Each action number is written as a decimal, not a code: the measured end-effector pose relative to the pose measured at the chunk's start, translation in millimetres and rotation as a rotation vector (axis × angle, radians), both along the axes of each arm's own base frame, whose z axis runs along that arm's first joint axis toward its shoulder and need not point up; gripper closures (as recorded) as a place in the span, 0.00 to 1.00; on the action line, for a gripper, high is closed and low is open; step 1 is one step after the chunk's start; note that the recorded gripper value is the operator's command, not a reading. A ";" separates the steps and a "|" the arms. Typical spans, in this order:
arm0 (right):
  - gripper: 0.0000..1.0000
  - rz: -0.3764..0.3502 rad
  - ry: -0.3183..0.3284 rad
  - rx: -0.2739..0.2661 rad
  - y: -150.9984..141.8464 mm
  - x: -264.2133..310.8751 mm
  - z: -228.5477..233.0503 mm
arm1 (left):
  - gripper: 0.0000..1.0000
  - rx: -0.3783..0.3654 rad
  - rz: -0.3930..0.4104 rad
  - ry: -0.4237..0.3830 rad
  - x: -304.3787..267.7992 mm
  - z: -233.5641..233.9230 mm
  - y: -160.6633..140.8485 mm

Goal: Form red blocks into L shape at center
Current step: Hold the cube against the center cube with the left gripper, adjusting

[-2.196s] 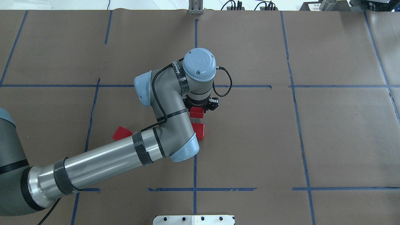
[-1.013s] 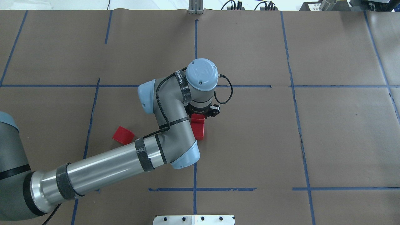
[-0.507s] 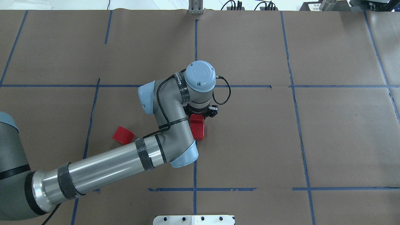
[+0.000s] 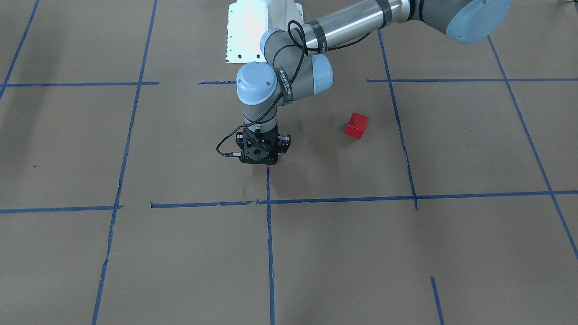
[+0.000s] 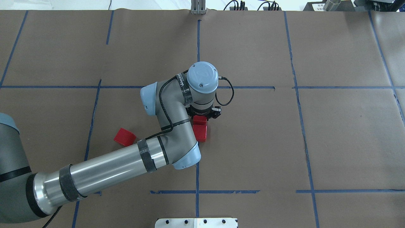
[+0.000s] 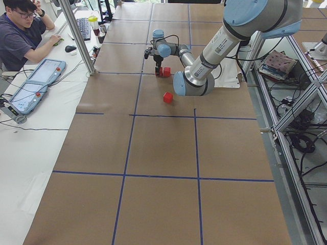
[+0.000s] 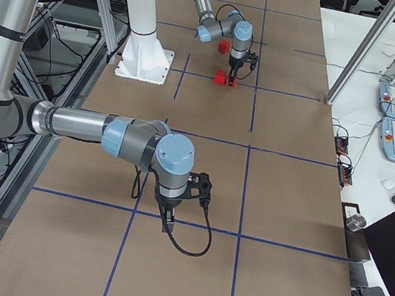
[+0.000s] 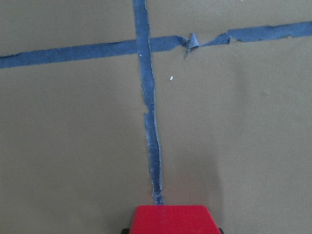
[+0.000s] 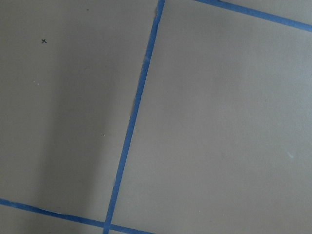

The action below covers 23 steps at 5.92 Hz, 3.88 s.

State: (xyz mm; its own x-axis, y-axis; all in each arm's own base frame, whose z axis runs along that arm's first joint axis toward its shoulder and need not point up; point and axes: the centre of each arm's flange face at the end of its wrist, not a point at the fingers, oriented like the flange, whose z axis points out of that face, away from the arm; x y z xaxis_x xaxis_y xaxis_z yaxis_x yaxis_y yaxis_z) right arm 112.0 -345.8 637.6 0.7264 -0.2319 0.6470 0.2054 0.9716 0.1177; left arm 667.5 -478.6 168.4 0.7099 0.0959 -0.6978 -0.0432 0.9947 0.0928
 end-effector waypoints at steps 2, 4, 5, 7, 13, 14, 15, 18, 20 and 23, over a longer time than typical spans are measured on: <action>0.00 0.000 0.000 0.000 0.0 0.0 0.0 | 0.95 -0.006 0.001 -0.002 -0.8 0.1 0.7; 0.00 0.000 0.000 0.000 0.0 0.0 0.0 | 0.95 -0.009 0.001 0.000 -1.3 -0.6 1.6; 0.00 0.000 0.001 0.000 0.0 0.0 0.0 | 0.95 -0.008 0.001 0.003 -2.2 -2.2 1.6; 0.00 0.000 0.000 -0.001 0.1 0.0 0.6 | 0.95 -0.009 0.001 0.005 -2.7 -2.7 2.2; 0.00 0.000 0.000 -0.002 0.1 0.0 0.8 | 0.91 -0.020 -0.011 0.006 -4.8 -1.1 3.5; 0.00 0.000 0.000 -0.002 0.2 0.0 1.1 | 0.90 -0.024 -0.016 0.007 -4.9 -1.5 3.6; 0.00 0.000 0.000 -0.003 0.2 0.0 1.4 | 0.79 -0.026 -0.017 0.007 -4.9 -1.6 3.5; 0.00 0.001 0.000 -0.003 0.2 0.0 1.0 | 0.62 -0.026 -0.018 0.007 -4.9 -1.6 3.5; 0.00 0.001 0.000 -0.003 0.2 0.0 1.1 | 0.47 -0.026 -0.017 0.008 -4.4 -1.8 4.3; 0.00 0.002 0.001 -0.002 -0.8 0.1 0.1 | 0.36 -0.026 -0.017 0.007 -4.3 -0.5 4.5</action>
State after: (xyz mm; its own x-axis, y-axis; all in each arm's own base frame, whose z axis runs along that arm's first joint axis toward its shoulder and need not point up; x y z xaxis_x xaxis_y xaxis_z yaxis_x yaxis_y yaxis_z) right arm 112.1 -346.6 637.7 0.7272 -0.2294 0.6469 0.2036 0.9722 0.1159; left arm 663.2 -474.1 167.9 0.7065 0.0659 -0.7047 -0.0261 0.9974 0.0670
